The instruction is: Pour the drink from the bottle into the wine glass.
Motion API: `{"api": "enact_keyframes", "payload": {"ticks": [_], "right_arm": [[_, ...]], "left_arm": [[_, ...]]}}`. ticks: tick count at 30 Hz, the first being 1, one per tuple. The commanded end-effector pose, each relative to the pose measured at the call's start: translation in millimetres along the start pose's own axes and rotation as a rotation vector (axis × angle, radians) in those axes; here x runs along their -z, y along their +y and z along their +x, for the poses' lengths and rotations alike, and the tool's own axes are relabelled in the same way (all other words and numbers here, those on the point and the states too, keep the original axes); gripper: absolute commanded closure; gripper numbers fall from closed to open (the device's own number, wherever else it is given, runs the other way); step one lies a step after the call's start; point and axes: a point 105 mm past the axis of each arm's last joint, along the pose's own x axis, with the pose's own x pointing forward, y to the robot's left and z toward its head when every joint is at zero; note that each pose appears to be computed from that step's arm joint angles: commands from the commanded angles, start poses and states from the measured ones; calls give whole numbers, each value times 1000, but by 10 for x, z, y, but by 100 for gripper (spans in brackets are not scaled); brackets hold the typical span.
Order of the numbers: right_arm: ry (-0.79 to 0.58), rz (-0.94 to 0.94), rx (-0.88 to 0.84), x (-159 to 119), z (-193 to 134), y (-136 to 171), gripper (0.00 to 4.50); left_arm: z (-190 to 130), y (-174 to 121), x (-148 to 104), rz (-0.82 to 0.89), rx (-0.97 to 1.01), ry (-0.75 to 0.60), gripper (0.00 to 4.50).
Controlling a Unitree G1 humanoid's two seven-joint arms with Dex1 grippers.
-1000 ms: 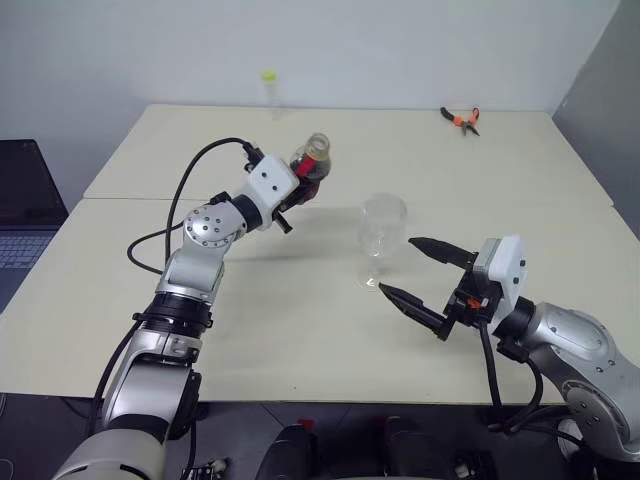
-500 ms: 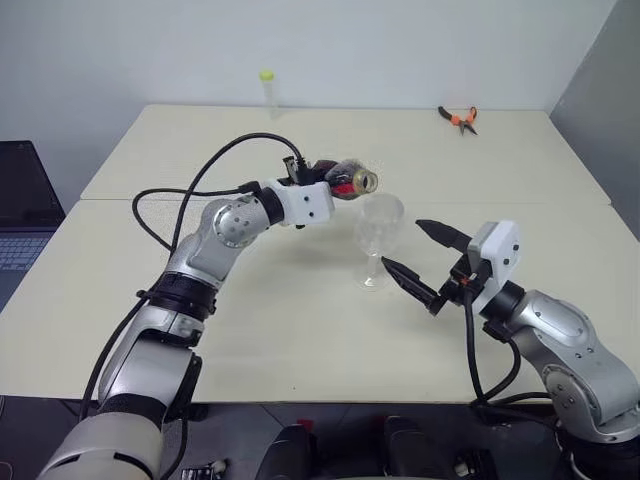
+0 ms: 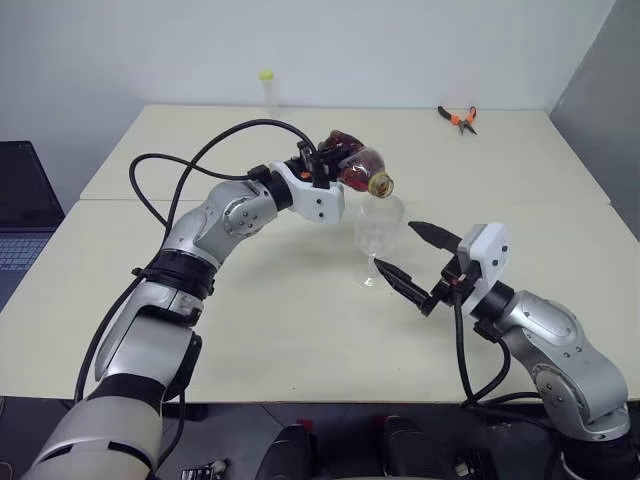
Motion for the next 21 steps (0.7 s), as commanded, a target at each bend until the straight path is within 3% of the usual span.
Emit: {"api": "enact_keyframes", "payload": {"ticks": [1, 21], "right_arm": [[-42, -31, -7, -107, 12, 29, 0], [-46, -19, -17, -118, 20, 56, 0]], "left_arm": [[26, 309, -14, 78, -100, -15, 376], [28, 345, 89, 160, -113, 5, 376]]}}
